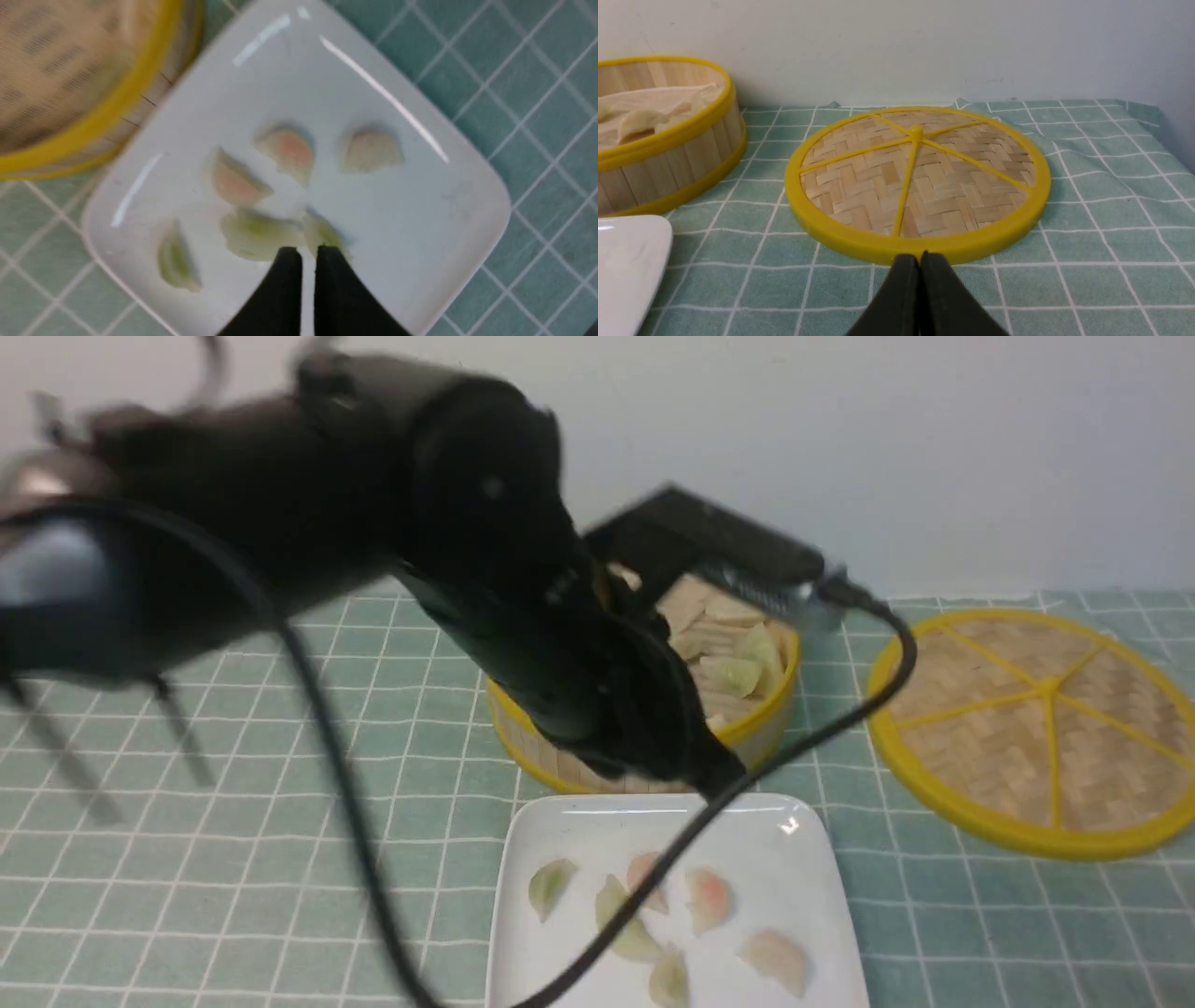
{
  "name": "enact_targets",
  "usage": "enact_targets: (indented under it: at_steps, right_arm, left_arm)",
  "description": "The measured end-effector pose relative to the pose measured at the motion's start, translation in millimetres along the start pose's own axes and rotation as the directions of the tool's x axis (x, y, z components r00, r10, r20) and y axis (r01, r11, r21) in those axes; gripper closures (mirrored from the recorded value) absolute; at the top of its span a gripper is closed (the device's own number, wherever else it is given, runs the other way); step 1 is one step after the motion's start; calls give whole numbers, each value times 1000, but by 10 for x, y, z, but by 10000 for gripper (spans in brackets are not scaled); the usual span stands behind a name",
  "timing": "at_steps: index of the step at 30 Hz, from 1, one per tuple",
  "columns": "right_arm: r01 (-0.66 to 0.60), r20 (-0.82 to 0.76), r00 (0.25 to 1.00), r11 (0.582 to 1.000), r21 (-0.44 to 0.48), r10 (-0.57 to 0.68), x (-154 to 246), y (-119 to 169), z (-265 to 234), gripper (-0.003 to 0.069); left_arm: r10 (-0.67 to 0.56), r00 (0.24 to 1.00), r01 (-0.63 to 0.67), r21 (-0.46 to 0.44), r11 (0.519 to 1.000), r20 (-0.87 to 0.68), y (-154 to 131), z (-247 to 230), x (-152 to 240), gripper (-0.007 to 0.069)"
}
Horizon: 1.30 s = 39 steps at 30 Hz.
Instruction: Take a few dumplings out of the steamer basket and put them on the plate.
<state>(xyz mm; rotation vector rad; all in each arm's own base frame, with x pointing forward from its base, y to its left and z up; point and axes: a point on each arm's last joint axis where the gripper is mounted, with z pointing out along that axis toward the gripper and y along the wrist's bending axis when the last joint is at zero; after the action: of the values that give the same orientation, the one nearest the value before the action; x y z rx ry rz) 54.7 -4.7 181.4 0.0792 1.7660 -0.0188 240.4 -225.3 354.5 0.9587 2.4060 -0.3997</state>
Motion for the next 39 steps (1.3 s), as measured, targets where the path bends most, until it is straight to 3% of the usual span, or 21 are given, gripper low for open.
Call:
enact_targets:
  at_steps: [6,7,8,15,23,31,37,39]
  right_arm:
    - [0,0,1000,1000,0,0,0,0,0,673]
    - [0,0,1000,1000,0,0,0,0,0,673]
    - [0,0,1000,1000,0,0,0,0,0,673]
    - [0,0,1000,1000,0,0,0,0,0,673]
    - [0,0,1000,1000,0,0,0,0,0,673]
    - [0,0,1000,1000,0,0,0,0,0,673]
    - [0,0,1000,1000,0,0,0,0,0,673]
    - [0,0,1000,1000,0,0,0,0,0,673]
  left_arm:
    - [-5,928,36,-78,996,373,-16,-1011,330,631]
    - [-9,931,40,-76,996,365,-14,-985,346,631]
    - [-8,876,55,-83,995,483,-17,-1195,550,631]
    - [-26,700,82,-43,996,714,-30,-1355,1213,631]
    - [45,678,48,-106,993,734,-21,-1447,1720,631]
    - [71,728,45,-151,988,682,4,-1461,1848,631]
    - [47,763,88,-176,981,644,56,-1375,1980,631]
    - [18,752,157,-205,966,659,120,-1274,2174,631]
